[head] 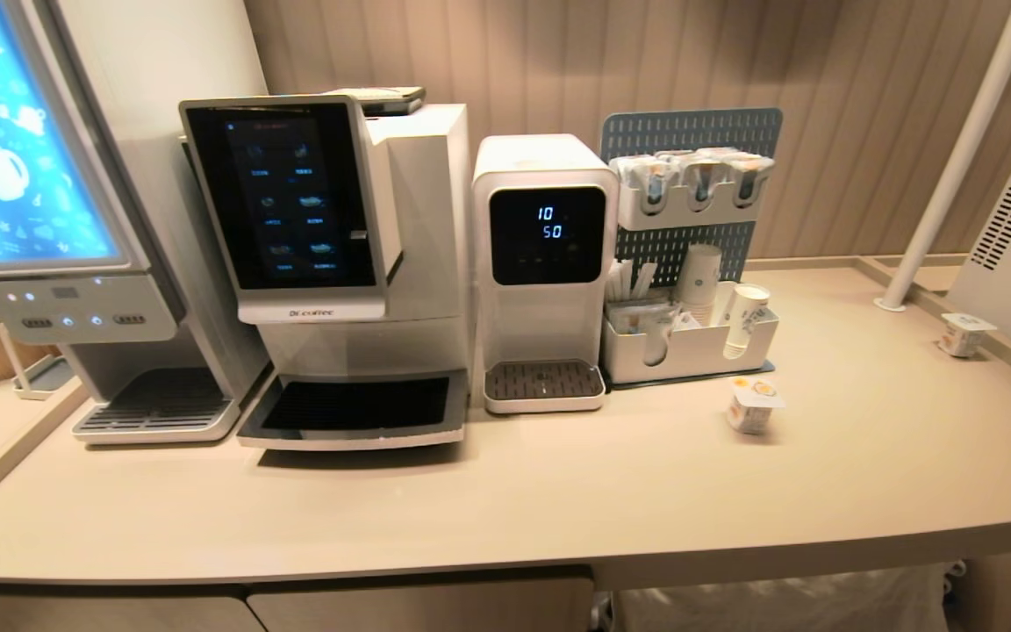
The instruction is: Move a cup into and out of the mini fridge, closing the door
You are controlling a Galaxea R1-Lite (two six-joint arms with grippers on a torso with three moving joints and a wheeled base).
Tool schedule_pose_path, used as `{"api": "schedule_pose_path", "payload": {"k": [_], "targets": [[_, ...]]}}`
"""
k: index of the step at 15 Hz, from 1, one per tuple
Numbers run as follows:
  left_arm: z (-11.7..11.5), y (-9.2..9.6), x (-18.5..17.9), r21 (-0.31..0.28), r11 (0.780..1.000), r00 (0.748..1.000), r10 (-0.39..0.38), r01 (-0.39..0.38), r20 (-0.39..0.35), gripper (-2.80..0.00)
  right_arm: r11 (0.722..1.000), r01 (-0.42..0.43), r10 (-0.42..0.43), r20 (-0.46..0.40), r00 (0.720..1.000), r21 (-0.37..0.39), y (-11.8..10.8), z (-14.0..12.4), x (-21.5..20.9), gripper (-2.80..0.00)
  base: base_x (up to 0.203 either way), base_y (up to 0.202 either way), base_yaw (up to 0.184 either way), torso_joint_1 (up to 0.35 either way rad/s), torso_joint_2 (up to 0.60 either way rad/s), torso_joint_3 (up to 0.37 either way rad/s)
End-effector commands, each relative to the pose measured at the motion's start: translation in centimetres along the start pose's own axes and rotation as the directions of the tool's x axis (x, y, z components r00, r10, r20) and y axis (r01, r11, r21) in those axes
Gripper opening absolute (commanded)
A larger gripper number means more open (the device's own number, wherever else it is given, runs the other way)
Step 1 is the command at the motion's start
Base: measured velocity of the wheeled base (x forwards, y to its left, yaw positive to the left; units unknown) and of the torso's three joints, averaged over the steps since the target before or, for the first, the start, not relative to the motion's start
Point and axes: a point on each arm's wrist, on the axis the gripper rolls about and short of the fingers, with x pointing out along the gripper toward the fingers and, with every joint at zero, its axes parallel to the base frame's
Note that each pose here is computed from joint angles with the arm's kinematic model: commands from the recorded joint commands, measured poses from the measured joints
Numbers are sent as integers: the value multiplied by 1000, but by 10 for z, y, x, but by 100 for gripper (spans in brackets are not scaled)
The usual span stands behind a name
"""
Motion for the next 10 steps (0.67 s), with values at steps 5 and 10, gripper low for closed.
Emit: {"api": "schedule_pose_path", "payload": {"k": [5,10], "targets": [[0,0,0,-1,1000,1000,0,0,-1,-280,1000,0,0,-1,1000,0,0,0,0,-280,0,-193,-1,3,4,1],[0,0,0,-1,1000,1000,0,0,-2,-280,1000,0,0,-1,1000,0,0,0,0,-280,0,-192,-1,2,2,2]]}}
